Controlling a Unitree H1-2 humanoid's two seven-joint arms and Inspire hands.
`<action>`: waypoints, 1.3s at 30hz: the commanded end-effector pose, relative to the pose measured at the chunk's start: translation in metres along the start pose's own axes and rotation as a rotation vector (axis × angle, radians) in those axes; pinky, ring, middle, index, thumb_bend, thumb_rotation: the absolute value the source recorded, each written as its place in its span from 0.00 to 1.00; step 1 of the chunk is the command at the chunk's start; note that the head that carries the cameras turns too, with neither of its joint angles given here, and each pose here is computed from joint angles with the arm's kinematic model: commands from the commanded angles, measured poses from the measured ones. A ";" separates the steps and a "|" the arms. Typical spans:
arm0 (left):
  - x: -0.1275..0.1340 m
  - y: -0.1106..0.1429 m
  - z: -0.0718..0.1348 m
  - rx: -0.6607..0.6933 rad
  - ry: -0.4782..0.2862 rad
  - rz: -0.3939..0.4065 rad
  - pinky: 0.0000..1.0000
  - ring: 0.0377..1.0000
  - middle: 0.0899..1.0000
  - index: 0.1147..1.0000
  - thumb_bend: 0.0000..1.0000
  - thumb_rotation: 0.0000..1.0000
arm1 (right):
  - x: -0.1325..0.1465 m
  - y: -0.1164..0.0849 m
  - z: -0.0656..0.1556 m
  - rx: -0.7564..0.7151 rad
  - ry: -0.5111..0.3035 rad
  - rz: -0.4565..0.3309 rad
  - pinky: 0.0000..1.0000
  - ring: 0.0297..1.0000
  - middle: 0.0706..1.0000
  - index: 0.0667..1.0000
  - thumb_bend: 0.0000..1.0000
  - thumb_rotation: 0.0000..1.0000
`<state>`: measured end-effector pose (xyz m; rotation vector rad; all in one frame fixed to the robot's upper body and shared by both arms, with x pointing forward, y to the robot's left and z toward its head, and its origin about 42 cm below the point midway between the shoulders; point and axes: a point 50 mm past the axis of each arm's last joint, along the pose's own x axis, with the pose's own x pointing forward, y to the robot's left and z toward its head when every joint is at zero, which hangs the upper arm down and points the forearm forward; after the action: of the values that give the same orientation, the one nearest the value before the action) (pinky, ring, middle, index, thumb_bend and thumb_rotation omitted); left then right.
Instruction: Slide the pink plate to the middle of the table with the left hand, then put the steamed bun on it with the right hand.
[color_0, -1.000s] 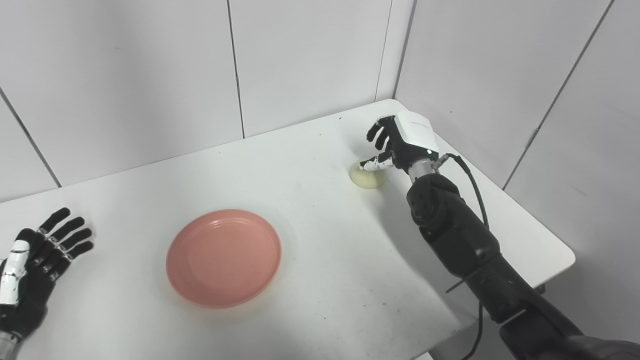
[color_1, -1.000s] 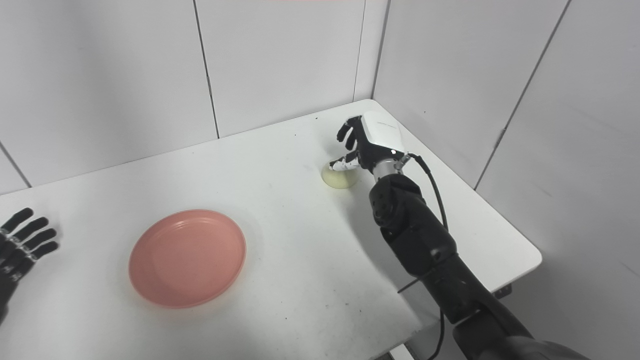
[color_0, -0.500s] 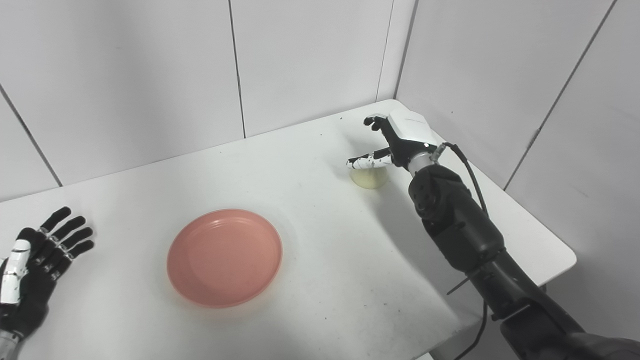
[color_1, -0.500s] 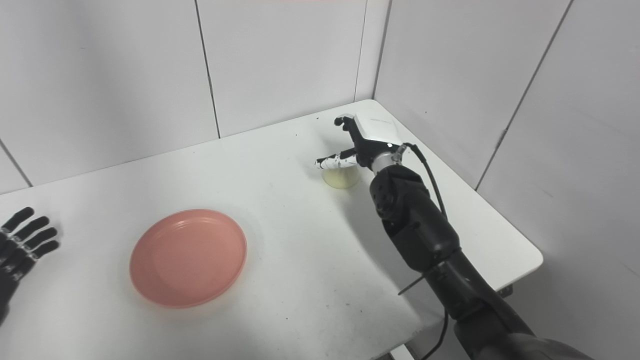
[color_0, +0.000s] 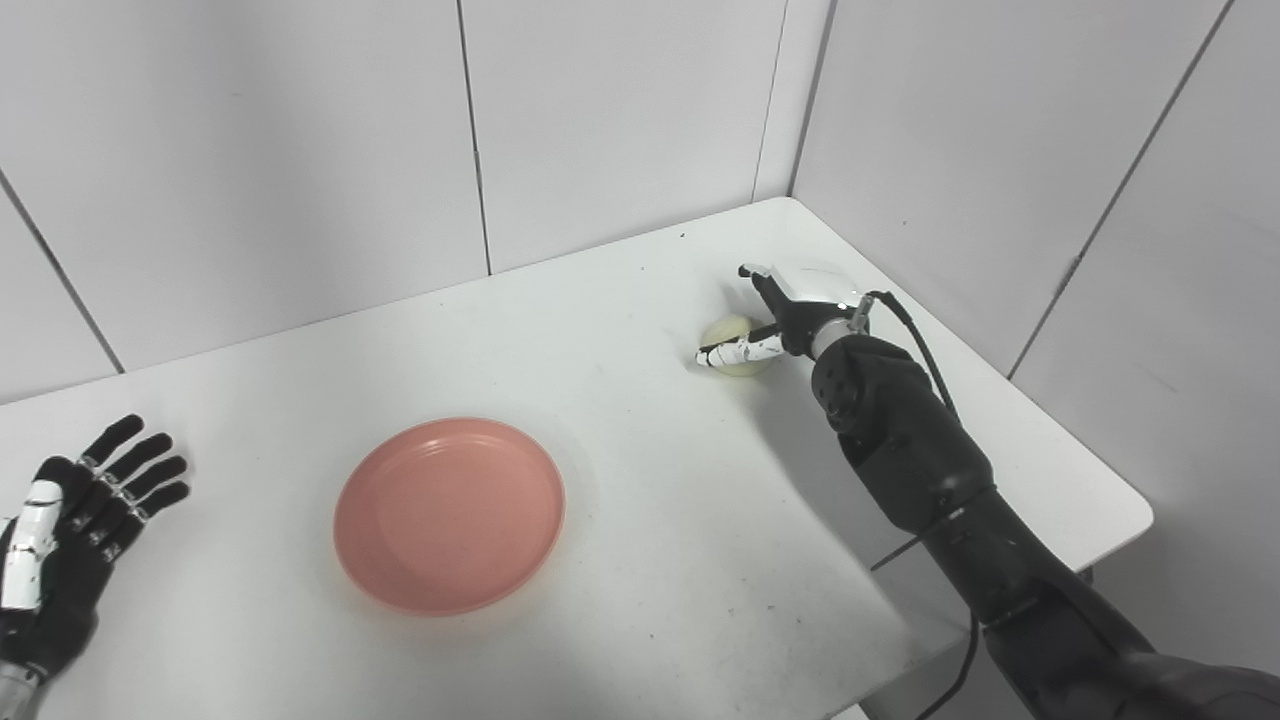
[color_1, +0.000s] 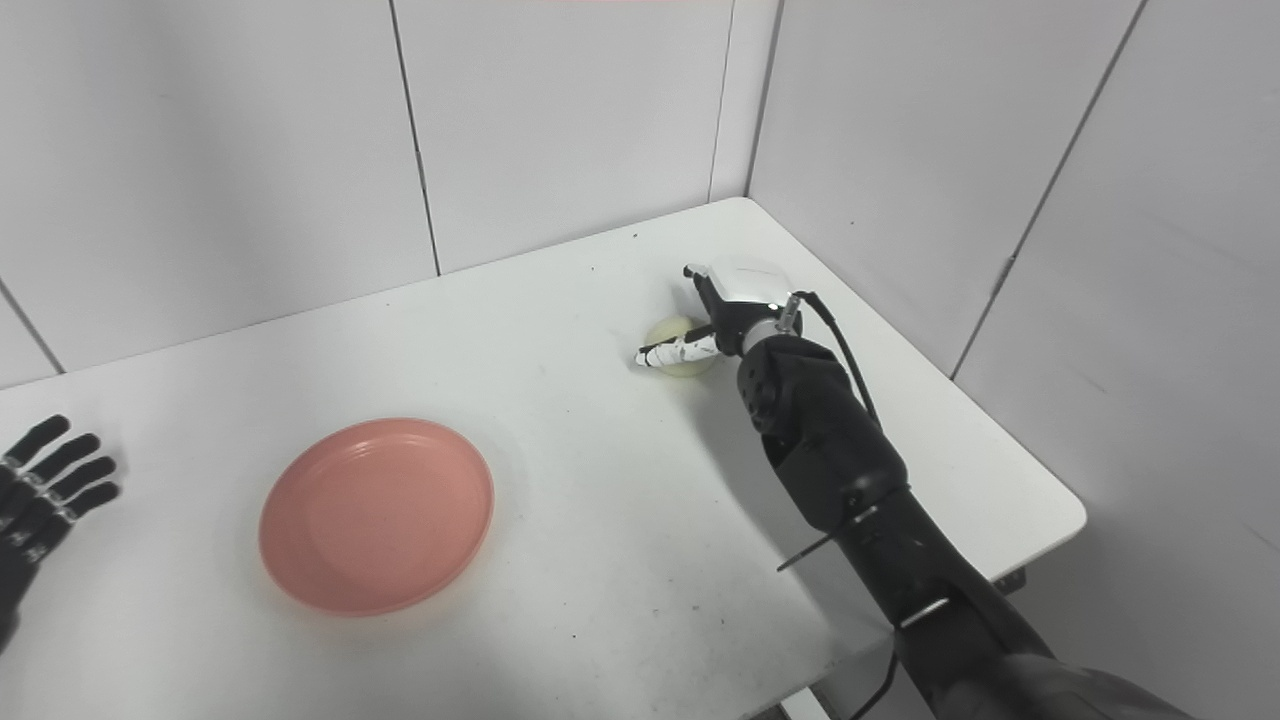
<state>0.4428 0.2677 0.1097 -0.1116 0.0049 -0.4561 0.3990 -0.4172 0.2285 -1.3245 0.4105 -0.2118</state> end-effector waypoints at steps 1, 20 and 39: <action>-0.043 -0.016 -0.072 -0.109 0.233 0.028 0.81 0.81 0.82 0.82 0.59 0.93 | 0.005 -0.028 0.008 0.006 -0.015 -0.079 0.78 0.90 0.90 0.90 0.92 0.65; -0.045 -0.017 -0.069 -0.108 0.233 0.027 0.81 0.81 0.83 0.82 0.58 0.93 | 0.022 -0.006 0.021 0.029 -0.041 -0.047 0.70 0.81 0.83 0.82 0.80 0.41; -0.045 -0.018 -0.068 -0.101 0.232 0.022 0.81 0.81 0.83 0.82 0.58 0.93 | 0.025 -0.009 0.007 0.124 -0.015 -0.100 0.38 0.42 0.40 0.51 0.52 0.00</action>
<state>0.4361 0.2658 0.1099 -0.0987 0.0023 -0.4689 0.4262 -0.4116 0.2226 -1.2143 0.3212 -0.2609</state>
